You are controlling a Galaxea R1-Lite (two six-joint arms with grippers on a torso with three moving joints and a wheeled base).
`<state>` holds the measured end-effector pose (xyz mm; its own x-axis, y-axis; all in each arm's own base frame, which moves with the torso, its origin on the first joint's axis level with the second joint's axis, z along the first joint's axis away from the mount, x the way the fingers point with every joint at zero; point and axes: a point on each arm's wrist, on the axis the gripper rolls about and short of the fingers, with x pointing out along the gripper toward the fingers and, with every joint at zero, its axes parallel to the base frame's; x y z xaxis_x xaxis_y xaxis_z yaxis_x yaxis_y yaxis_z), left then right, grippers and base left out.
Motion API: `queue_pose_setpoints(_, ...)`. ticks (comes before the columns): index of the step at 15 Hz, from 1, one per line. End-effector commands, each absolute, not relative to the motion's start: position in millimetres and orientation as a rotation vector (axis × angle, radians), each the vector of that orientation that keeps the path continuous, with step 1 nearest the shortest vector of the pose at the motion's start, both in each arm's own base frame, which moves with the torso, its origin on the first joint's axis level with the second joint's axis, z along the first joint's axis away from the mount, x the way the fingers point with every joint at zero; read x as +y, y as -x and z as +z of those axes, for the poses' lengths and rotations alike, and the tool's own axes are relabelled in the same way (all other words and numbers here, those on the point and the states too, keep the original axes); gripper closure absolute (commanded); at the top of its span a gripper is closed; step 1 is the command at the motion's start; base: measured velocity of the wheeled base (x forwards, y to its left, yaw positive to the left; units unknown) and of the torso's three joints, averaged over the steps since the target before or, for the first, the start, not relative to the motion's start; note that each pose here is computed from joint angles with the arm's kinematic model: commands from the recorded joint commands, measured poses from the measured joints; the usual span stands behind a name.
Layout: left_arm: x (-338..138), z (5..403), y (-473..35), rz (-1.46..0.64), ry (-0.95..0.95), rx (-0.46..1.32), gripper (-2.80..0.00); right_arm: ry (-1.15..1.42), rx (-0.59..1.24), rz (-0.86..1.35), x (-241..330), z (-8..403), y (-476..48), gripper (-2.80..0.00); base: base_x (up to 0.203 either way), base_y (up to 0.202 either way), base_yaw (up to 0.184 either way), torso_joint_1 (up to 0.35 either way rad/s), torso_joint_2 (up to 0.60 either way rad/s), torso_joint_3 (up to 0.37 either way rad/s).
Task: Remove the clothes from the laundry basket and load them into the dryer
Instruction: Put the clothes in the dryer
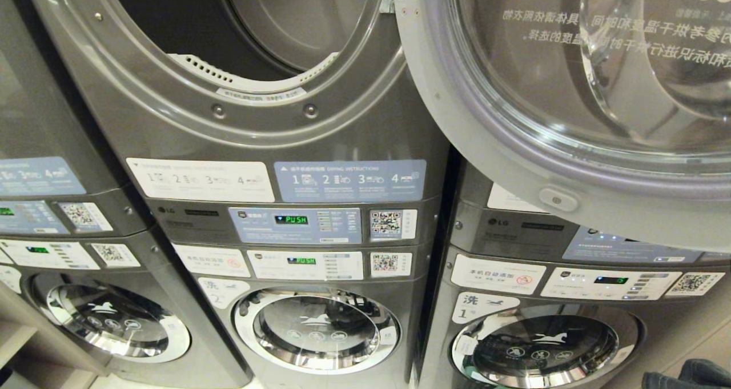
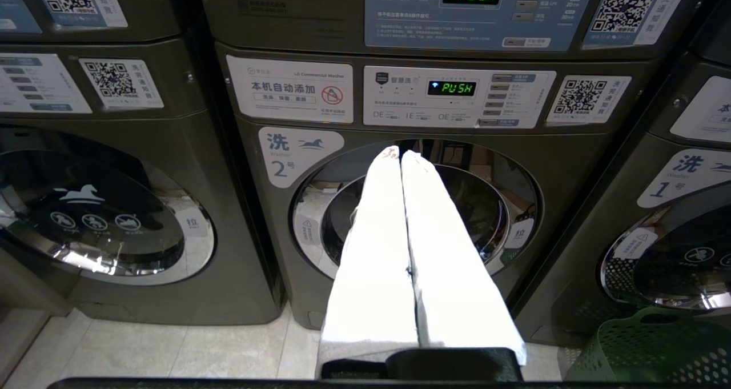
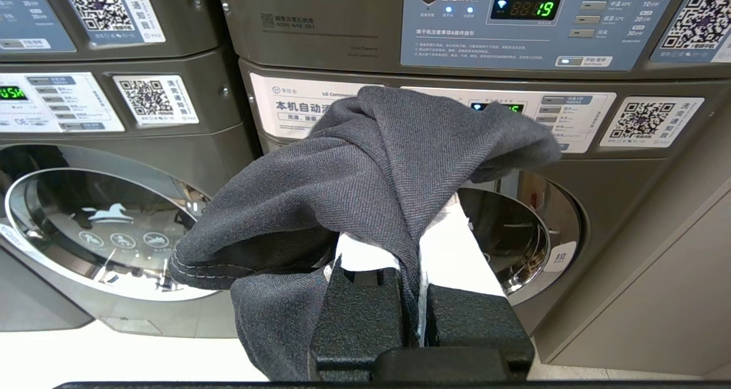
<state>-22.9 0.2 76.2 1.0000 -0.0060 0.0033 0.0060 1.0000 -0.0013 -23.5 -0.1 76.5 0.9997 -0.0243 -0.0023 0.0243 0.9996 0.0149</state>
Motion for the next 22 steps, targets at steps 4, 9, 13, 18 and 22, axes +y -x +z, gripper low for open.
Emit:
queue_pose_setpoints(4,0.2,76.2,23.0,-0.006,0.002,-0.006,0.00,-0.015,0.001,-0.023,-0.2,76.6,23.4,0.00,0.000,0.000,0.000,0.000,0.00,0.000)
queue_pose_setpoints(9,0.2,76.2,23.0,-0.005,0.003,-0.006,0.00,-0.017,0.001,-0.023,-0.1,76.7,23.4,0.00,-0.001,0.166,-0.002,0.002,0.00,0.002)
queue_pose_setpoints(13,0.2,76.2,23.0,-0.006,0.003,-0.006,0.00,-0.017,0.001,-0.023,-0.1,76.7,23.4,0.00,0.000,0.193,0.001,0.003,0.01,0.004)
queue_pose_setpoints(18,0.2,76.0,23.0,-0.006,0.002,-0.005,0.00,-0.017,0.001,-0.023,-0.1,76.7,23.4,0.00,0.000,0.197,-0.003,-0.002,0.01,0.006)
queue_pose_setpoints(22,0.2,76.2,23.0,-0.005,0.002,-0.006,0.00,-0.017,0.001,-0.025,-0.1,76.7,23.4,0.00,0.000,0.194,-0.003,0.000,0.01,0.005)
